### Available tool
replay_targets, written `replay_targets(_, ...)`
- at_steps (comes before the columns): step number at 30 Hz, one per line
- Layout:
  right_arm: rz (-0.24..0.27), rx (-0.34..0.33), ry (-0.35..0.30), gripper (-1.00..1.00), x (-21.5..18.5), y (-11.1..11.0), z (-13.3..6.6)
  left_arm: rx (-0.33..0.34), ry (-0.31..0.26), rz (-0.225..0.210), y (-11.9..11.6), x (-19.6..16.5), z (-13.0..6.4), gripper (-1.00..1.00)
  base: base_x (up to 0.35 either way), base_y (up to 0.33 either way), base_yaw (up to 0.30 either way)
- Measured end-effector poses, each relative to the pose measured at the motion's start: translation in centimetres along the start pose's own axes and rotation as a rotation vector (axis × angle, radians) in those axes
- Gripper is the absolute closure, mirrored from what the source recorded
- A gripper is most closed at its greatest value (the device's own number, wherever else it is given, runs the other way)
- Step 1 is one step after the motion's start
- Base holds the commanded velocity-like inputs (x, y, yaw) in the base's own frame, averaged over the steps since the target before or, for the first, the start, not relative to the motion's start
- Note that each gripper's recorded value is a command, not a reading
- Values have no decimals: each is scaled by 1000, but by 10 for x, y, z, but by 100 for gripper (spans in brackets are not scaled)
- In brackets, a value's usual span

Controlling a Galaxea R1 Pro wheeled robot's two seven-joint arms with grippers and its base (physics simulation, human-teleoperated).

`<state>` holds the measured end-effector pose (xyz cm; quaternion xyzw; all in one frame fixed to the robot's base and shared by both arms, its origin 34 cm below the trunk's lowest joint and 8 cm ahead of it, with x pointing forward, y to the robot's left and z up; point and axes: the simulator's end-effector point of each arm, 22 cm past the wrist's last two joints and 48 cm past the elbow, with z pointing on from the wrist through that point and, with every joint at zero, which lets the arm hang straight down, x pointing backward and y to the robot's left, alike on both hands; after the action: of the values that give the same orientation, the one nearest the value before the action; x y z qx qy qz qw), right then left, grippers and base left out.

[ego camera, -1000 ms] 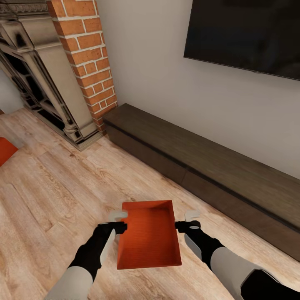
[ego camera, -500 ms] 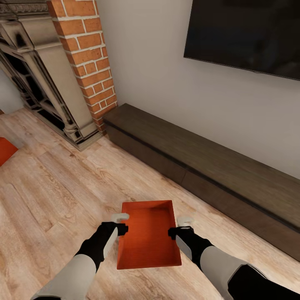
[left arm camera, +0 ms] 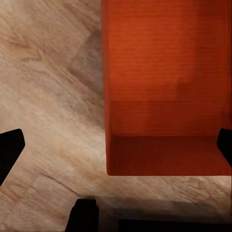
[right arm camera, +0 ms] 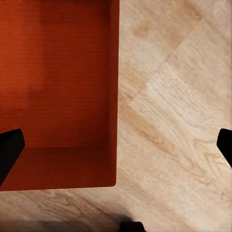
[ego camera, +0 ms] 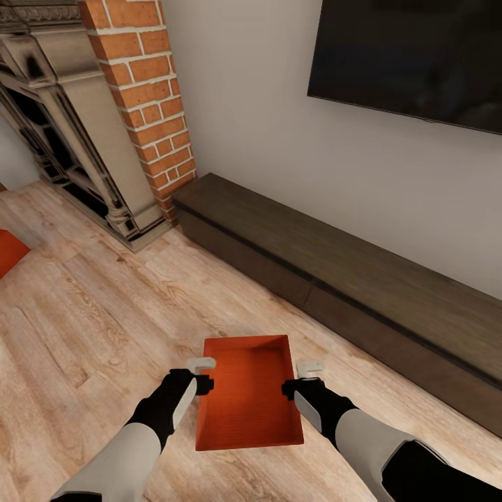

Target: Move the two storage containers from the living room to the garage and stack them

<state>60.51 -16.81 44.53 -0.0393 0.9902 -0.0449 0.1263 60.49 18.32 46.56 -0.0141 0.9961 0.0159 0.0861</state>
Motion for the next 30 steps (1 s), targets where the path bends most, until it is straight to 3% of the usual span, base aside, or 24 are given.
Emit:
replay_targets(8,1,-1,-5,-100,-2,0,0,7,-11,-2,-5,-3,-1,-100,0,0,0)
replay_targets(14,2,-3,-9,-100,-4,0,-1,16,-50,-15,-9,-22,-9,-100,0,0,0)
replay_targets(30,2,-4,-12,-100,2,3,24,17,-51,-16,-10,-17,16,-100,0,0,0)
